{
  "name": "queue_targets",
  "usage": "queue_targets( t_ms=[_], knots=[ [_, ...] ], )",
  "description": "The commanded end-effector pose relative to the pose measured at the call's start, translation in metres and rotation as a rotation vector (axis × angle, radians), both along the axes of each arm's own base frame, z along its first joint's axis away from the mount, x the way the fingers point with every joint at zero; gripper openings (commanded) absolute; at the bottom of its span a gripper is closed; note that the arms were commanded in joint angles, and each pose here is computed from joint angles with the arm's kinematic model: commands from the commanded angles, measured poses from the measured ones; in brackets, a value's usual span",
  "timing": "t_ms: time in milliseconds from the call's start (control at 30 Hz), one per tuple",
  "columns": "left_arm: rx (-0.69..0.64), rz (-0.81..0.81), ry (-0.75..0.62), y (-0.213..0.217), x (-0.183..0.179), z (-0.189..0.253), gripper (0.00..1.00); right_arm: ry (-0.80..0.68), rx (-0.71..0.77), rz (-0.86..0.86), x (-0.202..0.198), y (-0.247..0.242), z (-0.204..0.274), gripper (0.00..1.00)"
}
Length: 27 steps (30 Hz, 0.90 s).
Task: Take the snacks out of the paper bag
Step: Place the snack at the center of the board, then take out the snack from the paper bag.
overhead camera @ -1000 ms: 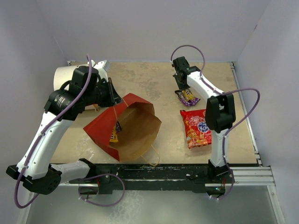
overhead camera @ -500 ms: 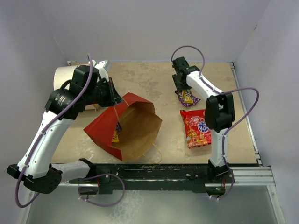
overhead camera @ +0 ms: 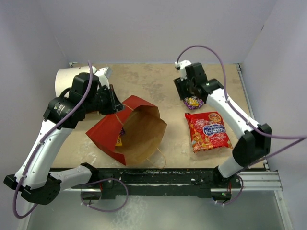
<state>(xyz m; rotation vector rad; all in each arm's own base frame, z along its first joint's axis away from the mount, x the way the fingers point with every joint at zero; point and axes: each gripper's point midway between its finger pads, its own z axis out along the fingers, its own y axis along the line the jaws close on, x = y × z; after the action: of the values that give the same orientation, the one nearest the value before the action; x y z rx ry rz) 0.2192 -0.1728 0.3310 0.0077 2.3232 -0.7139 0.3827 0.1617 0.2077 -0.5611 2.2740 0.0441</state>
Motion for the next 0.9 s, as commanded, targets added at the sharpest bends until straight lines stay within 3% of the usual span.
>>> queue_targets(
  t_ms=[0,267,433,600,867],
  knots=[
    [-0.039,-0.007,0.014,0.000,-0.011,-0.006,0.01,-0.089,0.120,0.375,-0.053,0.077,0.013,0.61],
    [-0.002,0.024,0.038,0.016,-0.027,-0.011,0.01,-0.343,0.226,0.873,-0.140,0.139,0.064,0.62],
    [0.030,0.052,0.058,0.028,-0.036,-0.017,0.01,-0.498,0.259,0.965,-0.162,0.135,0.083,0.62],
    [0.025,0.074,0.069,0.035,-0.049,-0.021,0.01,-0.511,0.252,1.060,-0.186,0.138,0.071,0.61],
    [0.031,0.074,0.070,0.031,-0.039,-0.013,0.01,-0.641,0.334,1.302,-0.261,0.212,0.066,0.60]
  ],
)
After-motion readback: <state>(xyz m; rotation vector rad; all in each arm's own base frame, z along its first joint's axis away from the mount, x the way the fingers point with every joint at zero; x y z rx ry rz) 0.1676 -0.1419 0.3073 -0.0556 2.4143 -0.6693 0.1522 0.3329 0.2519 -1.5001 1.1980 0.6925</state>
